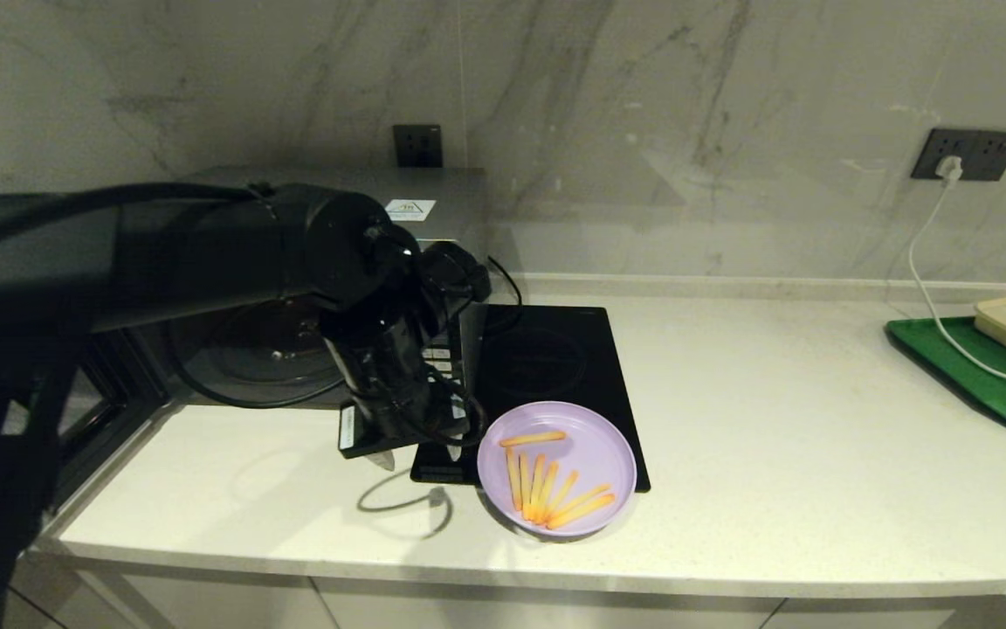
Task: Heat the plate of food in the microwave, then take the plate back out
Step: Put the plate in the microwave oven
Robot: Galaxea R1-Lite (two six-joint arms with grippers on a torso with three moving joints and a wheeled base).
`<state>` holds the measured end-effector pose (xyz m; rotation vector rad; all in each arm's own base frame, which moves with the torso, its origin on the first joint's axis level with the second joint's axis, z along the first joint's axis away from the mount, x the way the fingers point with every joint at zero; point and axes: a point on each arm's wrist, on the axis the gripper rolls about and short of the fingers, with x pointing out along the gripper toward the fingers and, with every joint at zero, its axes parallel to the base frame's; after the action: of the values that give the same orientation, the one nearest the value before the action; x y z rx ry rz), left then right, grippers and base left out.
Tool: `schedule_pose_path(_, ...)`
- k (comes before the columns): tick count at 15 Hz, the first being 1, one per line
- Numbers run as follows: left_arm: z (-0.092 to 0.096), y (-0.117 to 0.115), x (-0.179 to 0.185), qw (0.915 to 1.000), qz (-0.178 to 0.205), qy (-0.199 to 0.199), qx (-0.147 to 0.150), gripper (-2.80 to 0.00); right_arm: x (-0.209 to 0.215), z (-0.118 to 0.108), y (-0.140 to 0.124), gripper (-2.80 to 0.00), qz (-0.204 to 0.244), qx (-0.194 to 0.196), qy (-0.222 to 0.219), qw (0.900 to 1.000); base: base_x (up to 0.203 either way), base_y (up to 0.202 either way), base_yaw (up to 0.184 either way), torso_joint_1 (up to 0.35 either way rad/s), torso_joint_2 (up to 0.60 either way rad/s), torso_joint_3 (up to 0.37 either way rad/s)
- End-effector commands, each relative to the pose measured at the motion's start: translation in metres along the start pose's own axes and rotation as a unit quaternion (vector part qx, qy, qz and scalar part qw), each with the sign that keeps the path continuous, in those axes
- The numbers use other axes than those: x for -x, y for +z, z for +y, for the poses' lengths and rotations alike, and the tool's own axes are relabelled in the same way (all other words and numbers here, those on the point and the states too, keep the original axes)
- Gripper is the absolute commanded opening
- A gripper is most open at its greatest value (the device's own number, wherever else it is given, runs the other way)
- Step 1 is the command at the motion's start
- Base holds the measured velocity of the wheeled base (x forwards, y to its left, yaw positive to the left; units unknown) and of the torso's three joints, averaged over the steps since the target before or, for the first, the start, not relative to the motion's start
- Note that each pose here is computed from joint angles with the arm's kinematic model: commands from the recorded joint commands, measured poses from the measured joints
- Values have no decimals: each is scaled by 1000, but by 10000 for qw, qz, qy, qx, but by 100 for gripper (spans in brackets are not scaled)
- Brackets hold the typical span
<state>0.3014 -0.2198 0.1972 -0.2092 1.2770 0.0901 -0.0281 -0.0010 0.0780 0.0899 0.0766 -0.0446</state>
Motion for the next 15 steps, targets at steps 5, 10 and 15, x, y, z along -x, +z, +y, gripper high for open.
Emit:
schedule_pose_path(5,-26,1,-59,9994,-70,326,28,0,0,0,0,-280,-1,-2,-2,10000,0,0,0,0,0,0)
schedule_pose_path(10,-26,1,-63,9994,-49,348,-18,0,0,0,0,-280,-2,-2,-2,10000,0,0,0,0,0,0)
schedule_pose_path(15,-32,-4,-78,9988,61,460,-140,0,0,0,0,-280,5,-1,-2,10000,0,0,0,0,0,0)
